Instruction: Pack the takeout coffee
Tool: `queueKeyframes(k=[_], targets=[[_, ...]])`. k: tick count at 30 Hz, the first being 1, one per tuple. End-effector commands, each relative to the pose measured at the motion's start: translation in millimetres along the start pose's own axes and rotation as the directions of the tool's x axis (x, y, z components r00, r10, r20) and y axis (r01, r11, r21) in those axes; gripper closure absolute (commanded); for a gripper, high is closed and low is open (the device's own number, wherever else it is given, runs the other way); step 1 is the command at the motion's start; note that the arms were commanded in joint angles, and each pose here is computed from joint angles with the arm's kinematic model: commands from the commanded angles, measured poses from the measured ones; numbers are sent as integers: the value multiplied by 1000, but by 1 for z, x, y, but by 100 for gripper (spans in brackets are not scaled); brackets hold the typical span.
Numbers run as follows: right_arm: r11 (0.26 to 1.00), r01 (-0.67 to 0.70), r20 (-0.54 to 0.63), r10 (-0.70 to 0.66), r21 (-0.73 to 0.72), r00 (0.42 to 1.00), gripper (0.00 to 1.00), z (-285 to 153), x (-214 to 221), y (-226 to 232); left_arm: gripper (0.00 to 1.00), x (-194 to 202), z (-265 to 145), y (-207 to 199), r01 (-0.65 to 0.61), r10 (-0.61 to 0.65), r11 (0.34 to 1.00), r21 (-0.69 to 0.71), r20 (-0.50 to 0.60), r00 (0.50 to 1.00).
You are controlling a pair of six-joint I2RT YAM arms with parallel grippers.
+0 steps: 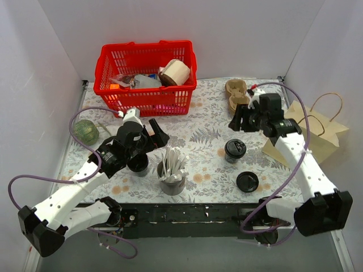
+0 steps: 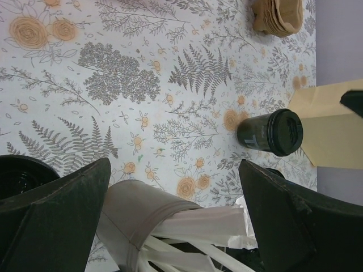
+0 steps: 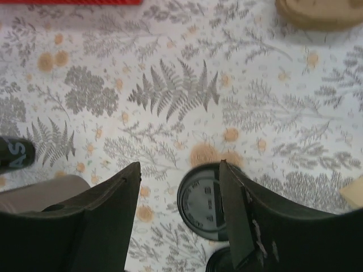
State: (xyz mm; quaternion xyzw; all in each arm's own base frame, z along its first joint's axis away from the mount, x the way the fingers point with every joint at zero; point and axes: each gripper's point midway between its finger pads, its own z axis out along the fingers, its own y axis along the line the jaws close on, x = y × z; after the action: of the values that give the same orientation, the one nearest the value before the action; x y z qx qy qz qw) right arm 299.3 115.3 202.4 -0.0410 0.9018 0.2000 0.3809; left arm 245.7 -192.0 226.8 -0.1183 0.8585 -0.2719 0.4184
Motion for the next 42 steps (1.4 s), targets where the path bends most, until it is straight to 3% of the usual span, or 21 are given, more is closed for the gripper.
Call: queueKeyframes(k=[1,5,10,11,12,14,18,25,33,42], targets=[[996,52,107,-59,70,993,34,16,-69,5,2,1,11,-11,-10,10,999,35,-11,1000],[975,26,71,-42,221,997,34,63,-96,-26,2,-3,14,-14,-12,12,999,52,0,1000],[960,39,20,-46,276,999,35,114,-121,-40,2,-13,12,-11,-5,4,999,41,29,1000],[943,45,-44,-32,331,998,35,134,-108,-56,2,-15,10,-10,-4,2,999,40,36,999],[941,40,-6,-40,337,999,35,135,-130,-53,2,-17,9,-7,-2,1,1000,24,46,999],[926,44,-42,-31,376,999,35,157,-126,-66,2,-18,8,-3,-5,5,1000,11,57,998],[884,-32,13,29,467,999,35,175,-140,-83,2,-17,11,11,-8,11,999,-50,62,998],[861,-79,30,74,503,997,39,208,-134,-98,2,-21,8,19,-3,10,997,-80,90,996],[886,-95,41,86,454,995,41,232,-131,-97,2,-17,9,20,-7,13,997,-81,78,997],[887,-103,39,96,450,995,57,238,-123,-99,2,-16,9,23,-10,17,996,-84,77,997]])
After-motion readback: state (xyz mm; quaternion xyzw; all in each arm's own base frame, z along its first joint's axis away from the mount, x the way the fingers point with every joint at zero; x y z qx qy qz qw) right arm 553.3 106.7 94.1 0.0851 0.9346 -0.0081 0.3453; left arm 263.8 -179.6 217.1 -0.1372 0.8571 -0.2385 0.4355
